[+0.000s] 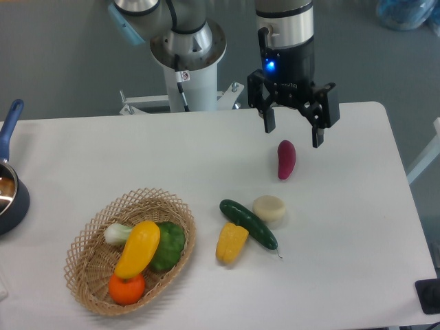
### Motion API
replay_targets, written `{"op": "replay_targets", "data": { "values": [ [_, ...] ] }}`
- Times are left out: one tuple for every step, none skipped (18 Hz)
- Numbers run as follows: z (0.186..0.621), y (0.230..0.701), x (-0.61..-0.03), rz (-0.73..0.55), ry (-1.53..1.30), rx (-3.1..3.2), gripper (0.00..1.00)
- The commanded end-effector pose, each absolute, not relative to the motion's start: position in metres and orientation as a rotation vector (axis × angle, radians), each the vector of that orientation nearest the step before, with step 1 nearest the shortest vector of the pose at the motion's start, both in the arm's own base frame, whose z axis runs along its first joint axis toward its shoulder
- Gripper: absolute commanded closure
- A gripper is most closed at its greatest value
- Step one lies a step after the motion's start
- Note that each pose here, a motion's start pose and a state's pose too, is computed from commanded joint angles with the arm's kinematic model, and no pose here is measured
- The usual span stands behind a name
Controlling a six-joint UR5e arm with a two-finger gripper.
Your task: Pick up the mango from the basket
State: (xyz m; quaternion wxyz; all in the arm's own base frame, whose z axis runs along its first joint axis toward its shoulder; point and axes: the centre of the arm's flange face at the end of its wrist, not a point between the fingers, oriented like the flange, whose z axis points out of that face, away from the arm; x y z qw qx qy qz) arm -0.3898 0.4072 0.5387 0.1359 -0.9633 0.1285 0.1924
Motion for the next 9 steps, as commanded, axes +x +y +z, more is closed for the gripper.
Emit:
{"op": "replay_targets", "data": {
  "values": [
    [0.539,0.408,-0.389,0.559,0.378,-2.788,0.0],
    [0.54,0.409,-0.389,0.573,0.389,-2.78,0.0],
    [0.54,0.409,-0.39,0.581,0.395,-2.778,0.0],
    [0.54,0.409,-0.39,0.583,0.395,-2.777,0.0],
    [0.54,0.409,-0.389,0.583,0.395,-2.777,0.0],
    [0.538,0.41,-0.388,0.578,0.386,-2.78,0.0],
    [0.534,0.409,-0.387,0.568,0.38,-2.785,0.0],
    [0.532,0.408,-0.385,0.564,0.38,-2.785,0.0],
    [0.529,0.406,-0.382,0.555,0.378,-2.79,0.0]
  ]
}}
